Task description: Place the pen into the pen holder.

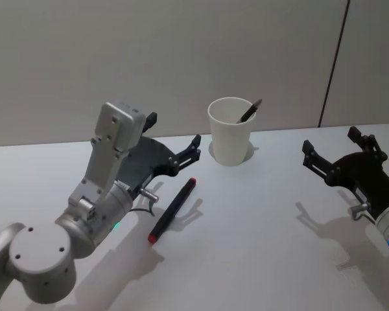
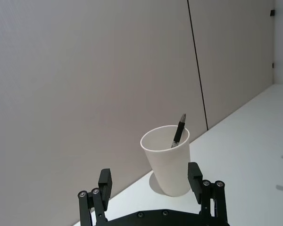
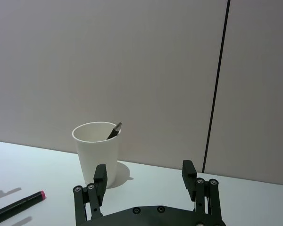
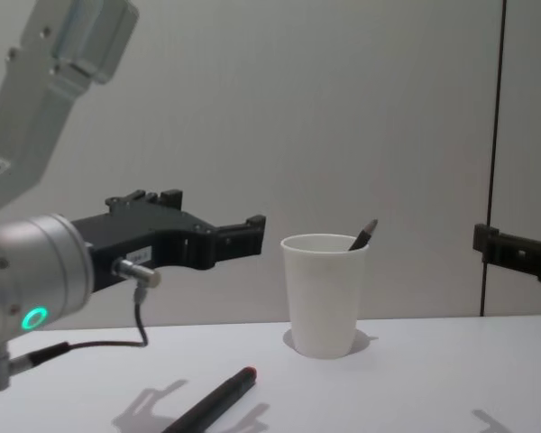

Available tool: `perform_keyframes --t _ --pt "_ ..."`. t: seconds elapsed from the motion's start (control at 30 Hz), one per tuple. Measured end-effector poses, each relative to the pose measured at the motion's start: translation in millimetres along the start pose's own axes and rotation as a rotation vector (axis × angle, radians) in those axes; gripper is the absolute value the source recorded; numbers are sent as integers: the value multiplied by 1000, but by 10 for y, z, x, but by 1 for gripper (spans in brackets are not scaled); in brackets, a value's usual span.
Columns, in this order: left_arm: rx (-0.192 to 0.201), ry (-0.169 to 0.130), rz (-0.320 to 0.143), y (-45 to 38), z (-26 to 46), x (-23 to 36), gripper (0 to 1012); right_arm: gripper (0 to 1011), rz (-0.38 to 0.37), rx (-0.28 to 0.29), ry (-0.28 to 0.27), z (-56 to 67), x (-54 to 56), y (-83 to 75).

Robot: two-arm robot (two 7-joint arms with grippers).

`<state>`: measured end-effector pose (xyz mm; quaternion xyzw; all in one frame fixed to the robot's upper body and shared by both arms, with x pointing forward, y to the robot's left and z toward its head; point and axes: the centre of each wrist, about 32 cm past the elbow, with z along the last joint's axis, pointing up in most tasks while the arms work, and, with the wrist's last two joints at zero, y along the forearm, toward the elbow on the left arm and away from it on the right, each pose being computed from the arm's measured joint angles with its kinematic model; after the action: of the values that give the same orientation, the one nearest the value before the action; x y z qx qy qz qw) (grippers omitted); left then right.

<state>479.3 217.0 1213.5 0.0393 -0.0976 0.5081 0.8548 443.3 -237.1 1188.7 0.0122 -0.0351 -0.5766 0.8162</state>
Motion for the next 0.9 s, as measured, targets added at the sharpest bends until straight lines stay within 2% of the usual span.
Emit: perform_keyframes --t 0.2,0.27,0.53,0.9 --pt "32 12 -20 106 28 28 1001 1001 0 0 0 0 0 0" --pt "53 20 -29 164 44 37 1001 1001 0 0 0 0 0 0" --pt "117 36 -54 301 91 41 1001 1001 0 0 0 0 0 0" --pt "226 56 -100 422 154 17 1001 1001 0 0 0 0 0 0"
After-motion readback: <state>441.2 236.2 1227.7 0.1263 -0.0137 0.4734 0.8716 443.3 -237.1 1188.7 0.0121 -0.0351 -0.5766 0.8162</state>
